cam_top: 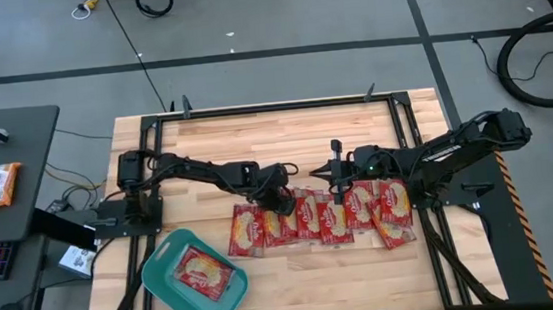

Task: Sort popcorn bags into baskets
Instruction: Put the popcorn bag into the blue bin

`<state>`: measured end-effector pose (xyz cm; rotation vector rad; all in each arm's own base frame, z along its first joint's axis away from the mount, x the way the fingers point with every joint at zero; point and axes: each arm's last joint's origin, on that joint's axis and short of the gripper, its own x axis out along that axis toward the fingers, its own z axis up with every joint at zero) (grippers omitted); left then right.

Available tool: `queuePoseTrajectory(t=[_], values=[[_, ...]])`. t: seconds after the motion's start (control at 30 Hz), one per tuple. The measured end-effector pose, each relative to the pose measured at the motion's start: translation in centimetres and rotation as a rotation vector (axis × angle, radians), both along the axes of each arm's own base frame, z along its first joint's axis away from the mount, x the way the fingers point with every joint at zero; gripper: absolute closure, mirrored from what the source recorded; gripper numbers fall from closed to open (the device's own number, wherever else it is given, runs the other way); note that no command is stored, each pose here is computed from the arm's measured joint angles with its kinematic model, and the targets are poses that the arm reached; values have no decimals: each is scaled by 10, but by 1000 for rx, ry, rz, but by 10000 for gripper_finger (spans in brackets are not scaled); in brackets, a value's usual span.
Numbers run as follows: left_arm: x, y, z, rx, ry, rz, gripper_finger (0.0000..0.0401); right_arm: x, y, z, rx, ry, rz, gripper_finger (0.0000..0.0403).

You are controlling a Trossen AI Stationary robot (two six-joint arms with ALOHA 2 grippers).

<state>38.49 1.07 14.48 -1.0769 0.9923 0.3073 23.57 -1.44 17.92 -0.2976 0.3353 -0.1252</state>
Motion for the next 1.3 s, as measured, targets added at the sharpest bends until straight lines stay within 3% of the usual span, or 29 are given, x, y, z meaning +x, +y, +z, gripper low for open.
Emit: queuePoseTrajectory(t=[0.37, 0.57, 0.77, 0.87, 1.3], values=[[2, 0, 2, 24, -40, -46, 390, 0, 0, 0, 0, -1, 0, 383], [-5, 5, 21, -23, -61, -72, 395, 0, 0, 0, 0, -1, 0, 383], [-27, 12, 58, 61, -55, -77, 398, 0, 0, 0, 0, 2, 0, 383], [-40, 12, 76, 95, -66, -132, 398, 0, 0, 0, 0, 2, 0, 383], [-115, -16, 139, 53, -27, -428, 399, 0, 2, 0, 5, -2, 23, 383]])
